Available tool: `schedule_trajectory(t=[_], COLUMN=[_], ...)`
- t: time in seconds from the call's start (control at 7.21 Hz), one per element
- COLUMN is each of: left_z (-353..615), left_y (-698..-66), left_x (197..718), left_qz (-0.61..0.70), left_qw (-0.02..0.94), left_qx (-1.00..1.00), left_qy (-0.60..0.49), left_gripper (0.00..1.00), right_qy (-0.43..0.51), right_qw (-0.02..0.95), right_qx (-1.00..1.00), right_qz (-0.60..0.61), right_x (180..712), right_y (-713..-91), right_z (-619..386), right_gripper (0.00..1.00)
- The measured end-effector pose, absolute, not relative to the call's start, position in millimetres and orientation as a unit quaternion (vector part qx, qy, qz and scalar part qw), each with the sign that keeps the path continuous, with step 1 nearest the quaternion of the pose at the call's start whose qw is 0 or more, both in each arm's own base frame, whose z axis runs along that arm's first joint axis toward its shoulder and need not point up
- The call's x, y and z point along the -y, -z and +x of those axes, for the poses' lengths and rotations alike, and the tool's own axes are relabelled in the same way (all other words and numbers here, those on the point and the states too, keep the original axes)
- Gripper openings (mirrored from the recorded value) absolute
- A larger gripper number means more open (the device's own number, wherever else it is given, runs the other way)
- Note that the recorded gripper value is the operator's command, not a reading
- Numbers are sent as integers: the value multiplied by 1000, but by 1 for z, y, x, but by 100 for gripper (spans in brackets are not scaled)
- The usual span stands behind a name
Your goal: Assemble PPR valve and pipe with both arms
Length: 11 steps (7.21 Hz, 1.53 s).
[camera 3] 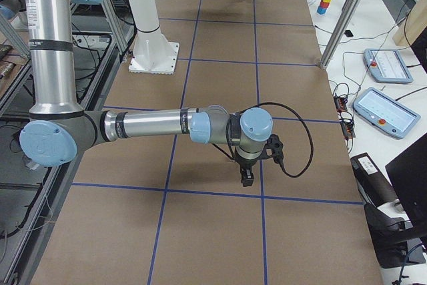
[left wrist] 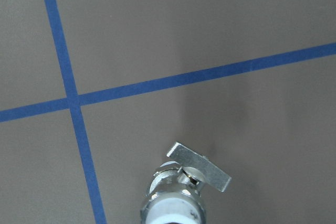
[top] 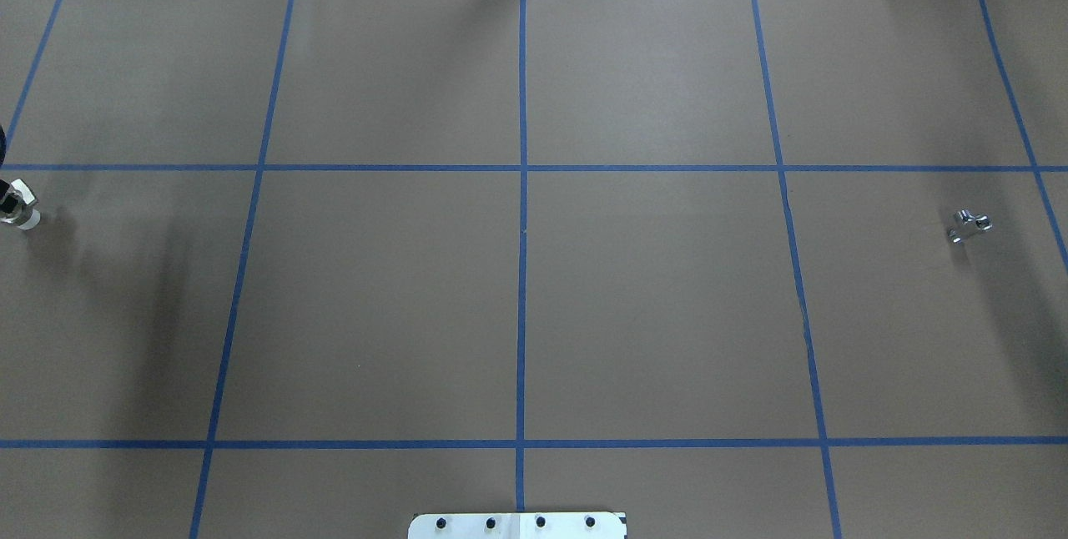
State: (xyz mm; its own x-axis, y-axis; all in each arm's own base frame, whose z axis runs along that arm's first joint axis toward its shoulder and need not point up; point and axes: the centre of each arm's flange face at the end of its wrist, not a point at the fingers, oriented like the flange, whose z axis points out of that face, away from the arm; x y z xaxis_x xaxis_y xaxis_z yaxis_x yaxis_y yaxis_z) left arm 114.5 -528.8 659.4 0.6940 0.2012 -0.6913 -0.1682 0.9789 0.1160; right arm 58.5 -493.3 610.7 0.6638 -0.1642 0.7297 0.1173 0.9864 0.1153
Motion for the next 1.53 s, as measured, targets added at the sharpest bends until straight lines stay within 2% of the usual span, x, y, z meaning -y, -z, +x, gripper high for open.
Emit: schedule_trajectory(t=[0.28,1.11,1.25,1.53], left_z=[115,116,117,117], left_y=[-662,-664,-664,-664], left_x=[529,534,535,536], left_qz=[21,20,19,20], left_qw=[920,920,921,921], left_qx=[-378,-378,-378,-378], left_qy=[-100,-98,-98,-98], left_gripper=[76,69,62,24], right_qy=[78,79,78,79], right_qw=[912,912,912,912], right_qx=[403,402,402,402], right_qz=[30,30,30,30], right_x=[493,494,493,493], right_y=[-610,-611,-611,-611], right_z=[58,58,59,59], right_gripper=[99,99,99,99])
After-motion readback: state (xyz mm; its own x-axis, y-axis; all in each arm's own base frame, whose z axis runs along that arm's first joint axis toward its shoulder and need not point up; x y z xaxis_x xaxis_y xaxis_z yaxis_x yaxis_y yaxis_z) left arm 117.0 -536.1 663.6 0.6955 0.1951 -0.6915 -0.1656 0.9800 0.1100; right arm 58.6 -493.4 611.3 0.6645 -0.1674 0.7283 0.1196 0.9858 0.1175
